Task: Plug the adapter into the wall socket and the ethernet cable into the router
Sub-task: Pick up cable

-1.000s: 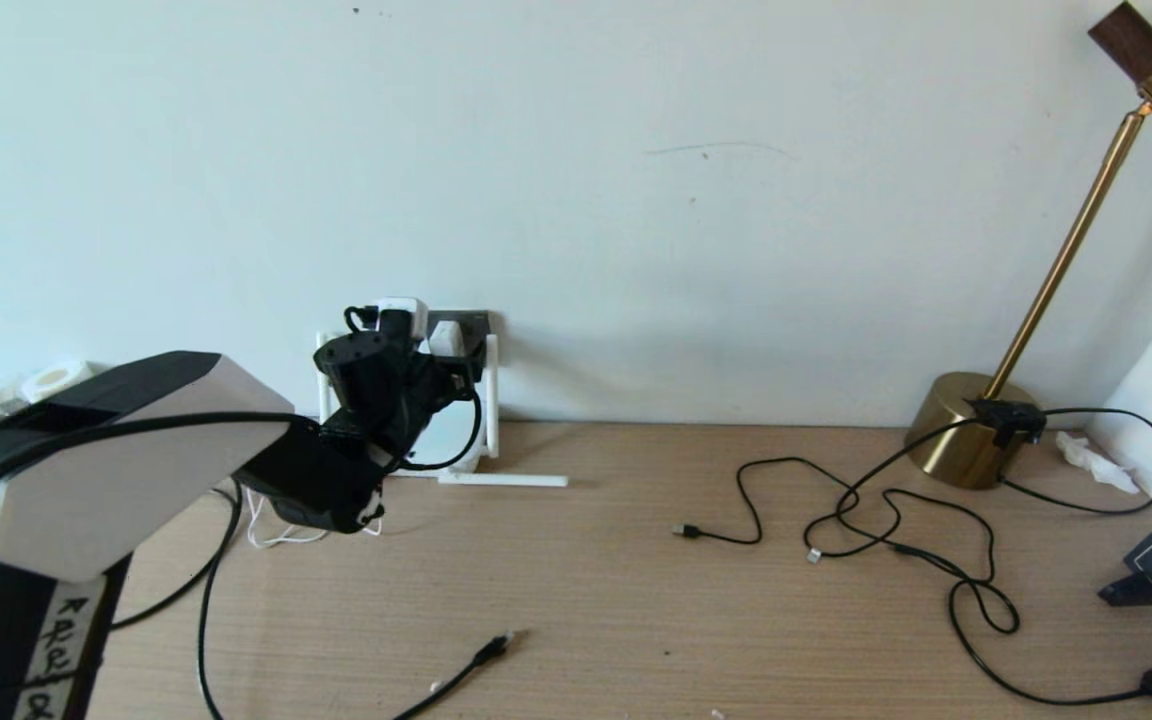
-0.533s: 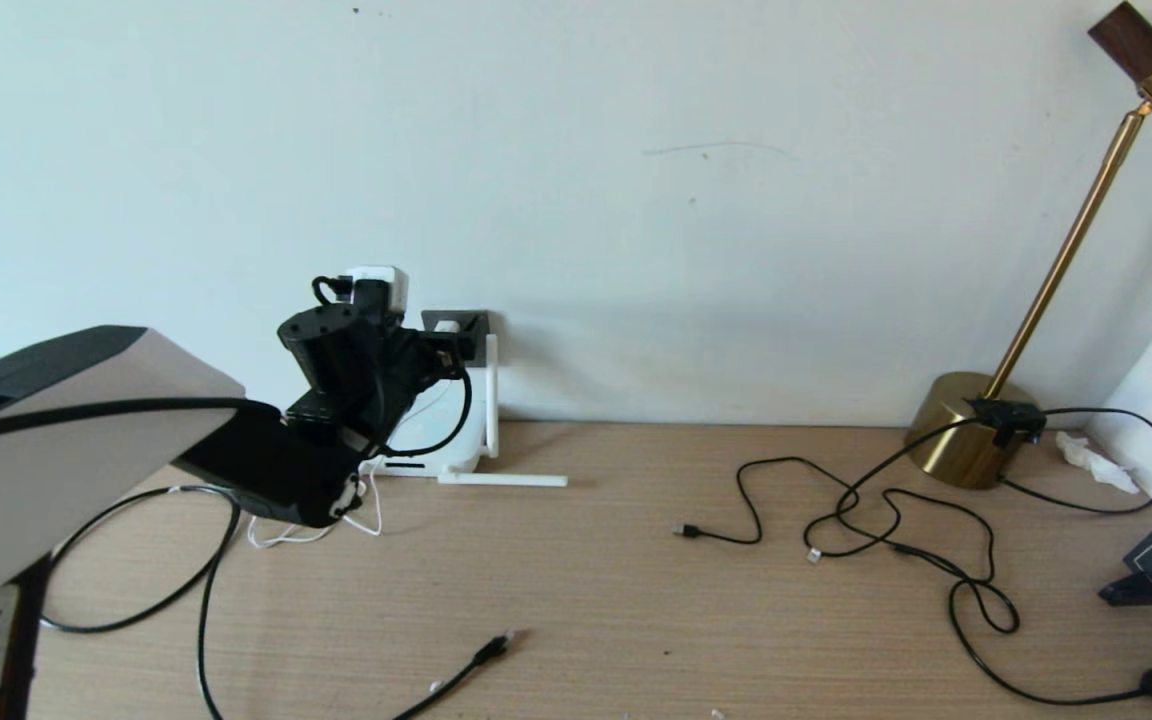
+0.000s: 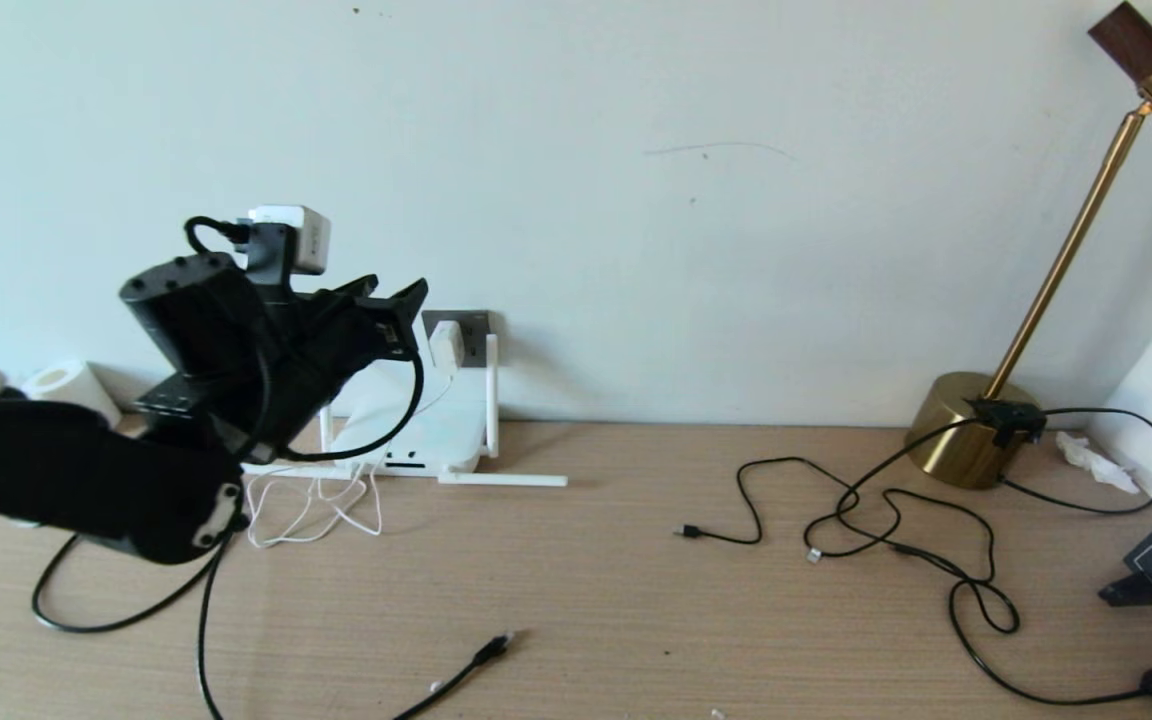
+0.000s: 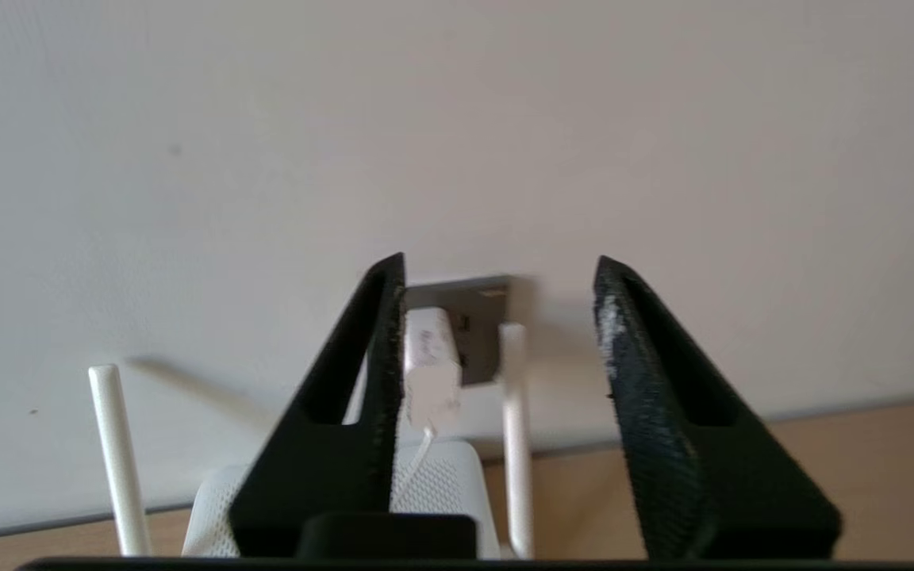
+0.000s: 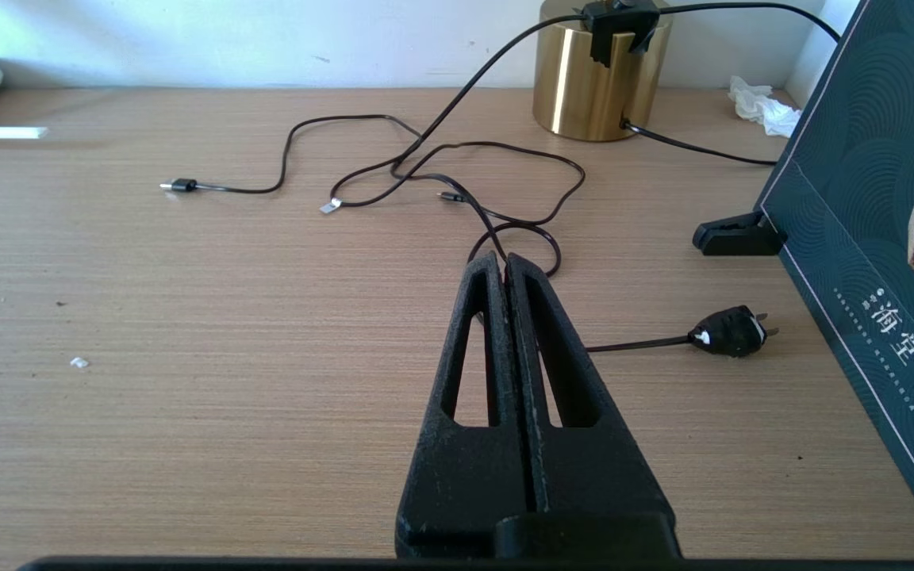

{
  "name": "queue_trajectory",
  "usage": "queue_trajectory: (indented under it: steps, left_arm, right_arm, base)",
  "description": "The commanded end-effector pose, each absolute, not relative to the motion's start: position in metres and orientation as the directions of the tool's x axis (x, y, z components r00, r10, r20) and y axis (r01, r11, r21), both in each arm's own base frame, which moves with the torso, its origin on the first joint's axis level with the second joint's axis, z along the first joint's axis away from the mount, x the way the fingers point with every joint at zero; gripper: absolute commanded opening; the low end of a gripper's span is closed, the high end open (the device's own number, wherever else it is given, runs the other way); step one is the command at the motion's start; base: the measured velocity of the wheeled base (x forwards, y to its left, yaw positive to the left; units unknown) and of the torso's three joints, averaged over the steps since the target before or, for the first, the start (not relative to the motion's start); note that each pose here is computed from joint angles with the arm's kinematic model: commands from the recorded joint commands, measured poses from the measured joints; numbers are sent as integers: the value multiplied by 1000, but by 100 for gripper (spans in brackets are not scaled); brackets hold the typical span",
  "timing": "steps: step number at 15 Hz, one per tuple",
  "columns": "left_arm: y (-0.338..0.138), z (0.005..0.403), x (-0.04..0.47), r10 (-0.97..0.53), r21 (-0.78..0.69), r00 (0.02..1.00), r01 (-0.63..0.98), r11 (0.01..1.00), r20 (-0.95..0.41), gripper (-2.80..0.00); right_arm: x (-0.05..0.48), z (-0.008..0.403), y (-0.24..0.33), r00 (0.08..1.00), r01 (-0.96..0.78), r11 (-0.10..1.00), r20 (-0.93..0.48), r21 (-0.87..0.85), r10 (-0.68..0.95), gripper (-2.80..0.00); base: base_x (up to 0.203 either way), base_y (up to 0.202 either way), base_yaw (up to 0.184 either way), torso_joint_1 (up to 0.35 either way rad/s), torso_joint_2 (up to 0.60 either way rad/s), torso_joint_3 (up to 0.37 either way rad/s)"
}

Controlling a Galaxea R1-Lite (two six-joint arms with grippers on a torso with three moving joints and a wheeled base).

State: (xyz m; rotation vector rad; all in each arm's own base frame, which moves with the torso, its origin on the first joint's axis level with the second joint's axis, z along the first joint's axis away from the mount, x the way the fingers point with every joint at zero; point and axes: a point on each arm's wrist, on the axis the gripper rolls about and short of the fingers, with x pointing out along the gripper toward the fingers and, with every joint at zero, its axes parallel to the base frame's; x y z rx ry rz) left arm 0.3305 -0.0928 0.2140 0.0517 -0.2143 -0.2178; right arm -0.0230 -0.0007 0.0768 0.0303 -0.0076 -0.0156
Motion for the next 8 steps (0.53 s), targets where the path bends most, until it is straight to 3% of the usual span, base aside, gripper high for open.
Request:
queue_trajectory:
  steps: [1,2,4,6,8]
  left_arm:
    - [-75,260,261,-286,109,931,268,957,227,-280]
    - [-69,262,236,-329,139,932,310,941,149,-280]
    - [-61,240,188,-412,188,898,436,880,-156,-280]
    - [-67,201,152,-493,241,750,628,740,-440,-280]
    - [-77,175,146,-520,269,647,733,625,-557,-280]
  right_arm:
    - [-23,77,-1,1000,15,999,6,31,-15,-280]
    - [-23,77,-1,1000,15,999,8,29,-15,-280]
    - [-23,77,-1,1000,15,999,7,31,-15,-280]
    - [-23,77,-1,1000,15,999,6,31,-15,-280]
    - [-23,77,-1,1000,15,999,6,31,-15,-280]
  base:
    - [0,0,0,0,0,0]
    - [0,0,0,0,0,0]
    - [0,0,0,0,0,0]
    - [0,0,0,0,0,0]
    - [0,0,0,0,0,0]
